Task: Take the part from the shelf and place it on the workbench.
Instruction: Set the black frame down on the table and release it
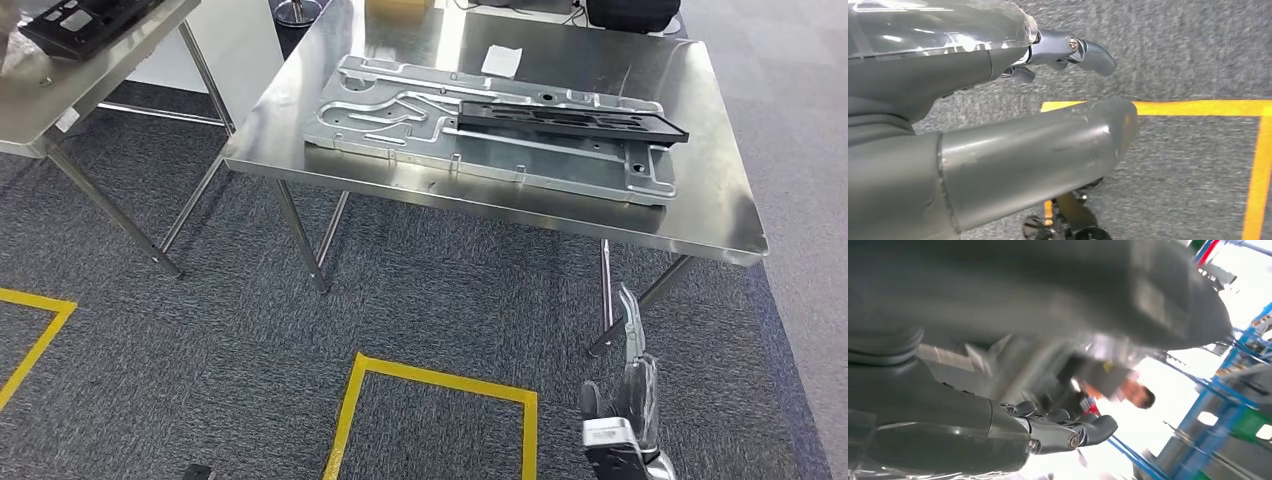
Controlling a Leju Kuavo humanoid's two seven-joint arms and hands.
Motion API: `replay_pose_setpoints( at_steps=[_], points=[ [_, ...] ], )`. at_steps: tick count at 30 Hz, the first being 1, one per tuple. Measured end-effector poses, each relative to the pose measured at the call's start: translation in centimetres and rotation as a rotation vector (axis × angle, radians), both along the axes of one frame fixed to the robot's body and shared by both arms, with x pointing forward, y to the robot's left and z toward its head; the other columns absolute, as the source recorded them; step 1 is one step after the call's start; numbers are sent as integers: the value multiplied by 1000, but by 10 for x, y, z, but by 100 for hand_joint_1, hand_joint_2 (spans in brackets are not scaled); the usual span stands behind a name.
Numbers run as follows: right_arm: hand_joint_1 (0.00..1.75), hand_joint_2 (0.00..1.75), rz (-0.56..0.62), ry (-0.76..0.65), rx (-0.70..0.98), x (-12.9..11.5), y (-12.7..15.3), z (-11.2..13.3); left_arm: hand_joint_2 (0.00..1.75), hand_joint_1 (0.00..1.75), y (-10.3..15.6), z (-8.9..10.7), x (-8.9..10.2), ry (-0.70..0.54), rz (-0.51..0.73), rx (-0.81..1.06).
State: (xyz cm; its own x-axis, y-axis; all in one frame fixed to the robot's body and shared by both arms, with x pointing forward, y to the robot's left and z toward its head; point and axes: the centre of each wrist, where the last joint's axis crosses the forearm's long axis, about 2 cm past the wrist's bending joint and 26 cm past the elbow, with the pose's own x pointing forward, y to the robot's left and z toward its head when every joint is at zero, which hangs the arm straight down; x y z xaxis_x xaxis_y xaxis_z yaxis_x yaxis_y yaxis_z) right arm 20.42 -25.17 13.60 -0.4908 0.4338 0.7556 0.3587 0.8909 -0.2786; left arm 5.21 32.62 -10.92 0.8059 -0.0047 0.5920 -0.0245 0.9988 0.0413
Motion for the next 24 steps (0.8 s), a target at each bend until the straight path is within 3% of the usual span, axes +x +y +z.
replay_pose_setpoints(
  at_steps=[1, 7, 13, 18, 24],
  points=[
    [0, 0, 21, 24, 67, -5, -2, -5, 0, 0, -1, 0, -1, -1, 7, -2],
    [0, 0, 28, 173, 295, -32, -52, -58, 0, 0, -8, -2, -9, 9, 54, -10],
    [0, 0, -172, 382, 429, -89, -117, -130, 0, 0, -9, -2, -15, 21, 83, -10],
    [0, 0, -357, 501, 527, -119, -122, -163, 0, 0, -10, -2, -12, 13, 94, -12],
    [0, 0, -584, 750, 667, -157, -105, -211, 0, 0, -16, -2, -12, 11, 118, -23]
  ],
)
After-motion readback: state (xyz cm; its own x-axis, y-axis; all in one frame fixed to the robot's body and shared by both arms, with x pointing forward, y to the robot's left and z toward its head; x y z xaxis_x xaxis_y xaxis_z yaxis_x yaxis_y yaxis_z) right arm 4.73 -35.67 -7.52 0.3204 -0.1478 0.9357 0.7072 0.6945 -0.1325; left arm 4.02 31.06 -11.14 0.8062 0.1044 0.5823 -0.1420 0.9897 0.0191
